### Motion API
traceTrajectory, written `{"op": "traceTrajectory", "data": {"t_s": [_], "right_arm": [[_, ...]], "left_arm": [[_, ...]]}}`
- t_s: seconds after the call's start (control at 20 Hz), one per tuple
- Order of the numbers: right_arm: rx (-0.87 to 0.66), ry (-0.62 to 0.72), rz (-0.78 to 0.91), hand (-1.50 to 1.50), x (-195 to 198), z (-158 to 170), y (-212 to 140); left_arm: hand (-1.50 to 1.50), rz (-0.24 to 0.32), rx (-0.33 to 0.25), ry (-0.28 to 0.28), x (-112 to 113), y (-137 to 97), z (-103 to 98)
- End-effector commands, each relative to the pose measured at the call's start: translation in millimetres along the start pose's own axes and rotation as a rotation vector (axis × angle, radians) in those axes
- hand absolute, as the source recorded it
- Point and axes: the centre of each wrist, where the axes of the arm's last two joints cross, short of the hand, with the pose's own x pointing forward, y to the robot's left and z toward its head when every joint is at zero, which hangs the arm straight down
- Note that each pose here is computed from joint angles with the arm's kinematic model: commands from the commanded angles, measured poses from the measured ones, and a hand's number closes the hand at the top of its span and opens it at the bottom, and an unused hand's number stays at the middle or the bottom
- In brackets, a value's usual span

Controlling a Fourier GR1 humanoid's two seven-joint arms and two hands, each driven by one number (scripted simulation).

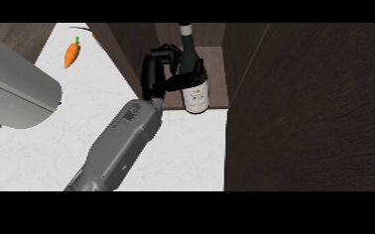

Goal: Pick up the wine, place it into the cabinet and close the cabinet

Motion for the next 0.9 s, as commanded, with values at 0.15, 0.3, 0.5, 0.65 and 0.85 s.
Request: {"op": "traceTrajectory", "data": {"t_s": [0.15, 0.3, 0.5, 0.65, 0.85], "right_arm": [[0.026, -0.056, -0.036, -1.50, 14, 23, 2], [0.044, -0.059, -0.034, -1.50, 20, 20, 4], [0.039, -0.073, -0.019, -1.50, 16, 26, 6], [0.058, -0.055, -0.028, -1.50, 12, 18, 13], [0.058, -0.053, -0.025, -1.50, 15, 30, 3]], "left_arm": [[1.50, -0.020, 0.021, 0.034, 5, -6, -24], [1.50, -0.075, 0.044, -0.038, -12, 0, -21], [1.50, -0.101, 0.045, -0.079, -9, 1, -33], [1.50, -0.111, 0.100, -0.106, 9, -9, -53], [1.50, -0.108, 0.101, -0.105, -6, 6, -50]]}}
